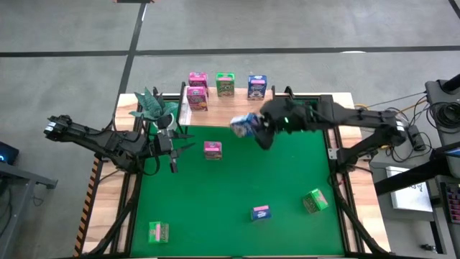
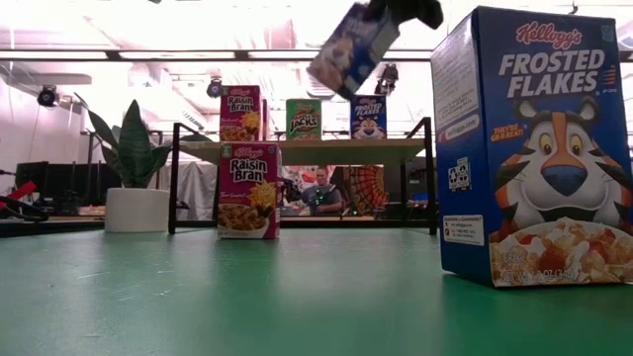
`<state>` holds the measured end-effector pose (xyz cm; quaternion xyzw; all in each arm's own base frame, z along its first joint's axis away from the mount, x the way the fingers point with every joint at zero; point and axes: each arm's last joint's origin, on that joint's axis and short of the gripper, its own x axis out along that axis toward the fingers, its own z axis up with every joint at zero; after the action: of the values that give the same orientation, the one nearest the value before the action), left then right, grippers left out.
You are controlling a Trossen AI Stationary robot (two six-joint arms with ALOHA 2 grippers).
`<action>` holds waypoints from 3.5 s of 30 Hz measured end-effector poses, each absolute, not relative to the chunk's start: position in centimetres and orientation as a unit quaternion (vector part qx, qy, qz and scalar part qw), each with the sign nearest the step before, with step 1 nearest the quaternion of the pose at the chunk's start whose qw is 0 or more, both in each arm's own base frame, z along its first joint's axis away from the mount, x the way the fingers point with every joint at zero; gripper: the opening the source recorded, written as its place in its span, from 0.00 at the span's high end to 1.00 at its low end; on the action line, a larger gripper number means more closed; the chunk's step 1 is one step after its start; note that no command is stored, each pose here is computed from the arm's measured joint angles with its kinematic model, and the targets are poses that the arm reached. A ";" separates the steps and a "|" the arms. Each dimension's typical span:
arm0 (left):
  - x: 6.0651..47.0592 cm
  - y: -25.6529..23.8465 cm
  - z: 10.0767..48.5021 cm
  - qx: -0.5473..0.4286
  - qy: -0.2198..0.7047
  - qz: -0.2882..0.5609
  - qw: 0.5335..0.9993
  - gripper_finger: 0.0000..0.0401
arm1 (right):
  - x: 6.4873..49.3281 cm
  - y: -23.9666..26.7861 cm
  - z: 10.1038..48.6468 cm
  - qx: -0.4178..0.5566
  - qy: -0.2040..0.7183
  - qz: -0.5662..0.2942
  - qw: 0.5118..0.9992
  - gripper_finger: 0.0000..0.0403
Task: Stack cereal on shelf
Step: Put the right blue cereal box on the shelf aligned with the other blue cereal box
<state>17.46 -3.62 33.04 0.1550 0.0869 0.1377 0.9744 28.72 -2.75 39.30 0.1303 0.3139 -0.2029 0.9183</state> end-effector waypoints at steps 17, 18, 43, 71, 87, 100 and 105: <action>17.5 -3.6 33.1 0.158 0.087 0.138 0.974 0.78 | 32.8 -9.6 40.3 0.001 0.481 -0.212 0.851 0.66; 17.5 -3.6 33.0 0.157 0.087 0.138 0.974 0.78 | 33.1 -9.7 40.2 -0.003 0.483 -0.211 0.850 0.66; 17.4 -3.6 32.8 0.159 0.095 0.137 0.973 0.78 | 35.4 -13.3 38.8 -0.009 0.505 -0.227 0.833 0.42; 17.5 -3.6 32.5 0.162 0.098 0.136 0.972 0.78 | 35.8 -13.4 39.2 -0.069 0.488 -0.217 0.843 0.97; 17.5 -3.6 32.5 0.162 0.099 0.136 0.972 0.78 | 35.2 -13.2 40.8 -0.118 0.479 -0.192 0.848 0.98; 17.5 -3.6 32.5 0.162 0.099 0.136 0.972 0.78 | 38.7 -14.2 39.4 -0.116 0.415 -0.171 0.886 0.98; 17.5 -3.6 32.5 0.163 0.100 0.136 0.972 0.78 | 39.1 -14.5 38.2 -0.118 0.444 -0.170 0.872 0.98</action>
<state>17.47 -3.62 32.50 0.1626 0.0996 0.1360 0.9722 39.06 -14.55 38.16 -0.1179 0.4442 -0.1699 0.8717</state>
